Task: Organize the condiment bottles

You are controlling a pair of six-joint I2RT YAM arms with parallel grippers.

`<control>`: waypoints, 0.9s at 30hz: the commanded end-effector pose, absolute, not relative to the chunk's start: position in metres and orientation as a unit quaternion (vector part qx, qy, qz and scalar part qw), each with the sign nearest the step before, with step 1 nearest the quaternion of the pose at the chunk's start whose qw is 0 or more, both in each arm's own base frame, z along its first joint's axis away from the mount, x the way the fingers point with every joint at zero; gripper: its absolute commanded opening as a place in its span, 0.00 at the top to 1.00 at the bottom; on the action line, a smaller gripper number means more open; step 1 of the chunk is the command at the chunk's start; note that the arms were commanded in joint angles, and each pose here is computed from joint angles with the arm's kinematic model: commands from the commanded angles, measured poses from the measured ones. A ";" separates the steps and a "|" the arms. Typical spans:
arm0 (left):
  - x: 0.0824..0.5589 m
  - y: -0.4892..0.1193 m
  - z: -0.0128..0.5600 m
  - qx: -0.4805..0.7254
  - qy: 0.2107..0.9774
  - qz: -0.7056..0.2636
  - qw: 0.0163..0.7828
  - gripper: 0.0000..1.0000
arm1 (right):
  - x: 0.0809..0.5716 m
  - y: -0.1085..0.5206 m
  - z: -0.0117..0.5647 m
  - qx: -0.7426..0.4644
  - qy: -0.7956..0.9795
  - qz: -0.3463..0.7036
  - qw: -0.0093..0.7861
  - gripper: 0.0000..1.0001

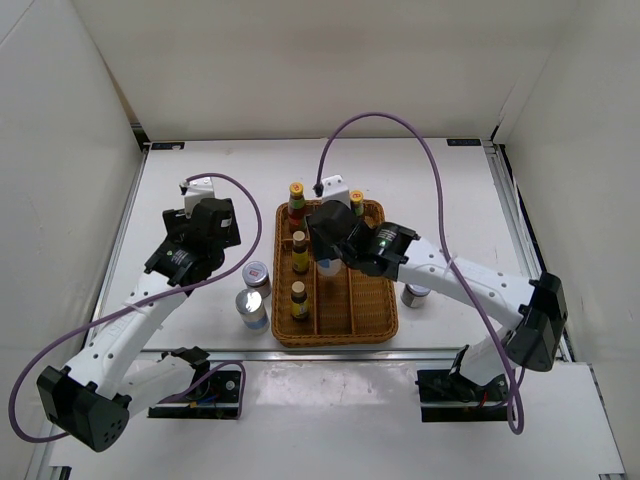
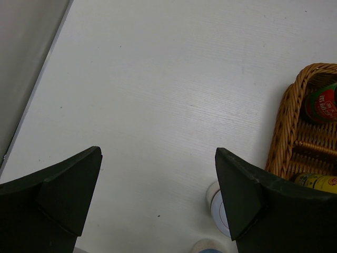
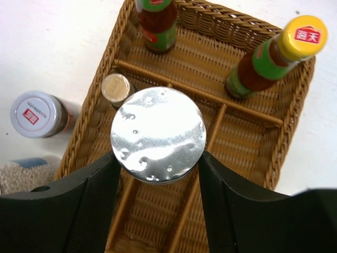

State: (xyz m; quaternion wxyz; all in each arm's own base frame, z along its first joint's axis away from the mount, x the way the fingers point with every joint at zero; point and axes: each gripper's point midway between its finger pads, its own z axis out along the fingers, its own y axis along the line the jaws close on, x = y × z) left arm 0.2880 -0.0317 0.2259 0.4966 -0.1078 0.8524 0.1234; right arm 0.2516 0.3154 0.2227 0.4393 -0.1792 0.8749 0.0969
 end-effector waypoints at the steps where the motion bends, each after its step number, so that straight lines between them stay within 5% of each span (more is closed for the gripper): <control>1: 0.287 -0.029 0.230 -0.117 0.849 0.124 0.500 0.00 | 0.270 0.334 0.234 -0.173 0.847 0.131 0.485 1.00; 11: 0.287 -0.029 0.230 -0.117 0.849 0.124 0.500 0.00 | 0.272 0.331 0.183 -0.182 0.841 0.141 0.489 1.00; 27: 0.286 -0.036 0.225 -0.106 0.856 0.103 0.495 0.00 | 0.289 0.304 0.184 -0.157 0.833 0.114 0.517 1.00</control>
